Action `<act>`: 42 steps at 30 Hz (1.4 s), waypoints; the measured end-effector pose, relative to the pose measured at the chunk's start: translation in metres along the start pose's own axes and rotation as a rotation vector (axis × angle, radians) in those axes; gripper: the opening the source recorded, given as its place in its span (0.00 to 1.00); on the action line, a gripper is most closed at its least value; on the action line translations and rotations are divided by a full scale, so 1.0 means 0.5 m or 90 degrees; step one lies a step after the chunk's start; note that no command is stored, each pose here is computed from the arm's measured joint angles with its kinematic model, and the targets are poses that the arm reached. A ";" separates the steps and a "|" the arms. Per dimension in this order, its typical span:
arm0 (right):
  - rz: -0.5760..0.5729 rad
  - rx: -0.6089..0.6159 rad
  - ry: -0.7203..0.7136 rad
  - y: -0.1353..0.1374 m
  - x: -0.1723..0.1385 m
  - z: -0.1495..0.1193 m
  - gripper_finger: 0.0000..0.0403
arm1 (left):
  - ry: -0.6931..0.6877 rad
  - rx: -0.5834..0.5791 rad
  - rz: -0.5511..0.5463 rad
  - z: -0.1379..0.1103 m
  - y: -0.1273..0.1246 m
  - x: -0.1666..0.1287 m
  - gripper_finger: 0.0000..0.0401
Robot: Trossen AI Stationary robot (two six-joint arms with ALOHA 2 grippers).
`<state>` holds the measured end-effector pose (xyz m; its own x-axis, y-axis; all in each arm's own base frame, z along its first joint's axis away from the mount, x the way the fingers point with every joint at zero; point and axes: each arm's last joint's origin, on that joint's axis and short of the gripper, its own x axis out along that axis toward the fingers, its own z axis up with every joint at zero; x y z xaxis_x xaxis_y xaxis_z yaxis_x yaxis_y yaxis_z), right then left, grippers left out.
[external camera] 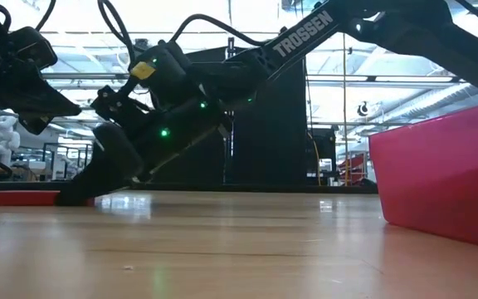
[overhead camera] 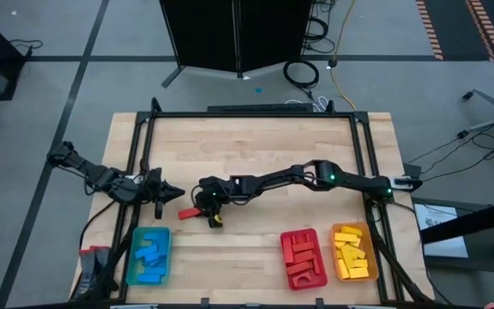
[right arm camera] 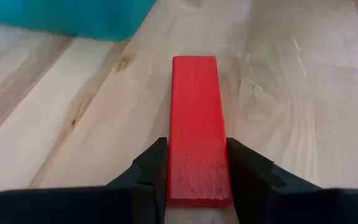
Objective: Sort blocks
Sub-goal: Put the red block into the red bin
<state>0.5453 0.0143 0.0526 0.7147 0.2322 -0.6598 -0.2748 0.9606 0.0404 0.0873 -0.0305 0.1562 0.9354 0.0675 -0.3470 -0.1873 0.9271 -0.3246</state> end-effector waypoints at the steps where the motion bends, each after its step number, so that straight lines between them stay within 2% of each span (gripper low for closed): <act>1: -0.003 0.019 -0.002 0.002 -0.002 0.003 0.28 | 0.000 0.000 0.000 0.000 0.000 0.000 0.04; 8: -0.003 0.071 -0.001 0.019 -0.042 0.045 0.28 | 0.000 0.000 0.000 0.000 0.000 0.000 0.04; 13: -0.033 0.090 0.079 0.044 -0.099 0.073 0.28 | 0.000 -0.001 0.000 0.000 0.000 0.000 0.04; 17: -0.027 0.068 0.156 0.079 -0.171 0.104 0.28 | 0.000 0.000 -0.001 0.000 0.000 0.000 0.04; 20: -0.033 0.052 0.179 0.116 -0.233 0.140 0.28 | 0.000 0.000 -0.001 0.000 0.000 0.000 0.04; 25: -0.082 0.022 0.238 0.179 -0.344 0.178 0.28 | 0.000 0.000 -0.001 0.000 0.000 0.000 0.04; 32: -0.161 0.042 0.349 0.258 -0.488 0.182 0.28 | 0.000 0.003 0.000 0.000 0.000 0.000 0.04; 36: -0.189 0.094 0.330 0.316 -0.570 0.169 0.28 | 0.000 0.003 0.000 0.000 0.000 0.000 0.04; 42: -0.254 0.212 0.273 0.401 -0.666 0.103 0.28 | 0.000 0.005 0.000 0.000 0.000 0.000 0.04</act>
<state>0.2852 0.1375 0.3190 0.3827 -0.1647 -0.9091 0.2198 0.9720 -0.0836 0.0875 -0.0307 0.1562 0.9356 0.0673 -0.3466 -0.1847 0.9299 -0.3181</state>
